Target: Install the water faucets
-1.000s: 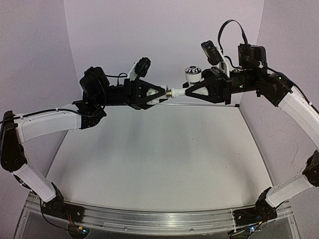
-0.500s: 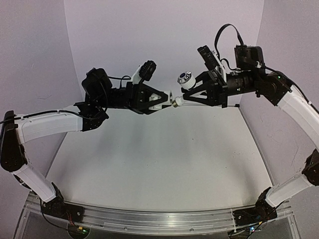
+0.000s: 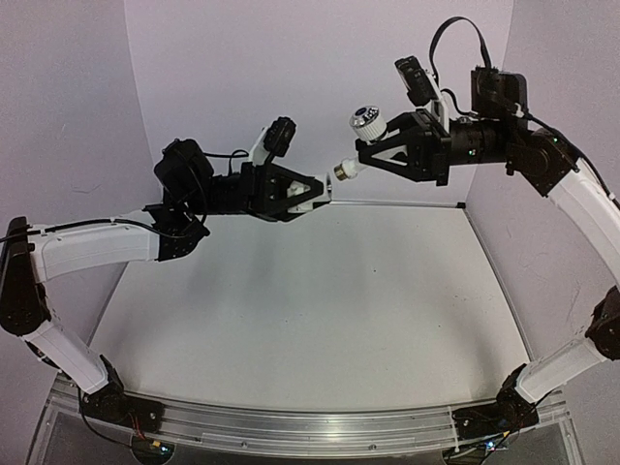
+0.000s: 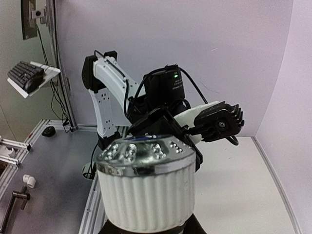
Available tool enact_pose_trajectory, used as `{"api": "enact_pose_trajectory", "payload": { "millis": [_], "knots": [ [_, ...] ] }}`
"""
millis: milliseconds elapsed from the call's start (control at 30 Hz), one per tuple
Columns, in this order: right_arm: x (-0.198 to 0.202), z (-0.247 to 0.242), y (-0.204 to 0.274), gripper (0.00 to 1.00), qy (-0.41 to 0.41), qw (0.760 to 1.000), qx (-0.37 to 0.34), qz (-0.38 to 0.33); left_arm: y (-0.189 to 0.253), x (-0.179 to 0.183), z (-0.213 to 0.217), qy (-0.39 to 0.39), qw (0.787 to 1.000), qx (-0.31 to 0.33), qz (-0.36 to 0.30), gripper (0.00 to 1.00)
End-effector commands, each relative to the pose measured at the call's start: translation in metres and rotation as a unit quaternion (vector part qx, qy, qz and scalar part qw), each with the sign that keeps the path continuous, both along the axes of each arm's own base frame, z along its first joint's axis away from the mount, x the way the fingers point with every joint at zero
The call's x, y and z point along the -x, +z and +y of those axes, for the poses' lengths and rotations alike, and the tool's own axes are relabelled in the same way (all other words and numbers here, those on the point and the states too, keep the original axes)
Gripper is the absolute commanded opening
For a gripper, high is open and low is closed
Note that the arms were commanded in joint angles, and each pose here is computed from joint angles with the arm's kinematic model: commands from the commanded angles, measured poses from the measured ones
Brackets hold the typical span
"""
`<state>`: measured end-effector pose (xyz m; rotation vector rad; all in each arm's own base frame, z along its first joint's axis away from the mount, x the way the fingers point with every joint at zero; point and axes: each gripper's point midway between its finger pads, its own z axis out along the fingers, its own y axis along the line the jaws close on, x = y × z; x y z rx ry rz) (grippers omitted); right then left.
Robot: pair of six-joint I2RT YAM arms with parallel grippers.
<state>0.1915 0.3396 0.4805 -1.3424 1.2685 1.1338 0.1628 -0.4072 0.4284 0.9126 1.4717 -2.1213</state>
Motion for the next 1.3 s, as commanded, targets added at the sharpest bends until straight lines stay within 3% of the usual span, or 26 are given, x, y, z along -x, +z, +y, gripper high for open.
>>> {"api": "enact_pose_trajectory", "payload": {
  "millis": [0,633,1267],
  "knots": [
    [0.001,0.005,0.028,0.00,0.008,0.999,-0.044,0.014,0.033,0.011,0.017,0.004,0.997,0.070,-0.038,0.00],
    [0.004,0.013,0.027,0.00,0.045,0.996,-0.063,0.042,0.052,0.004,0.025,0.059,0.986,0.142,-0.060,0.00],
    [0.000,0.019,0.038,0.00,0.044,0.995,-0.081,0.045,0.054,0.004,0.017,0.065,0.984,0.161,-0.049,0.00]
  ]
}}
